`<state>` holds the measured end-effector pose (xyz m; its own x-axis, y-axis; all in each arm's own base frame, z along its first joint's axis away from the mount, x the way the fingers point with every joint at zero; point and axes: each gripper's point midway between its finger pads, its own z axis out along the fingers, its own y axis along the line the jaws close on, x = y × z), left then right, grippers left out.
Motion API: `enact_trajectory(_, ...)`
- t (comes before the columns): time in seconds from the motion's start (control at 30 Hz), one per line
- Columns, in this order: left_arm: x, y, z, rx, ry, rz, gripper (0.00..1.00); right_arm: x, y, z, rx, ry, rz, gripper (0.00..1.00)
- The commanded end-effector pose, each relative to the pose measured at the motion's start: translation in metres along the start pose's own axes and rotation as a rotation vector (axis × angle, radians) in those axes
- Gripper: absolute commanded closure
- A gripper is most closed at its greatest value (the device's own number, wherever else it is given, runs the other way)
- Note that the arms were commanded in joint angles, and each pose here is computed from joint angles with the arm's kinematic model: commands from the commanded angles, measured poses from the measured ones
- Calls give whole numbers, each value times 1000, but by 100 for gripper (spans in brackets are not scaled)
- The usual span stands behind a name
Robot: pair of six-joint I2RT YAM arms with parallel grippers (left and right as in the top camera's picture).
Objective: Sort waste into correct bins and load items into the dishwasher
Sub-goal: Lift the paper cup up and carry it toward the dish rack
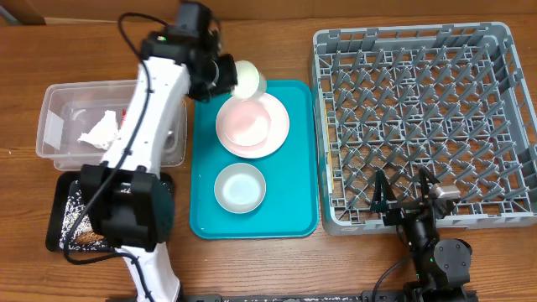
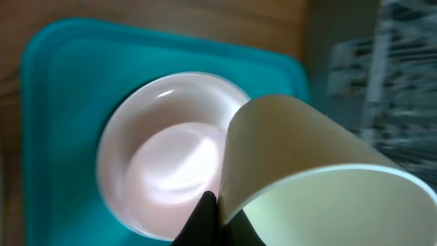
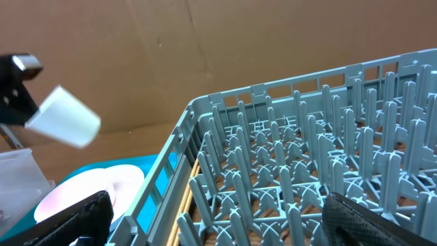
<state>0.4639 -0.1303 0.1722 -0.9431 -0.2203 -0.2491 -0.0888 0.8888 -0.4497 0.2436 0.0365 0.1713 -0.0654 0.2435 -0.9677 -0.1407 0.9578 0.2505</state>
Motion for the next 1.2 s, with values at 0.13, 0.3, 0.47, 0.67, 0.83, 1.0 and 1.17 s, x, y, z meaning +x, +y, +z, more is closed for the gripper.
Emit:
enact_trajectory(0.13,-35,-39,-82,714,-20,85,96,1,-2,0,5,-5,1,0)
enact_trajectory(0.3,-59,-6,-102,723,-113,68,96,1,-2,0,4,-5,1,0)
enact_trajectory(0.47,-66,-9,-107,747,-152,114,96,1,-2,0,5,-5,1,0)
enact_trajectory(0.67,-84,-15,-116,755,-253,221,96,1,-2,0,4,-5,1,0)
enact_trajectory(0.83,-96,-15,-124,758,-312,268,96,1,-2,0,4,-5,1,0)
enact_trajectory(1.0,-100,-17,-127,767,-323,254,96,-14,-13,-1,79,-74,3,0)
enact_trajectory(1.17,-100,-18,-127,769,-321,248,96,-5,-15,-1,86,-36,1,0)
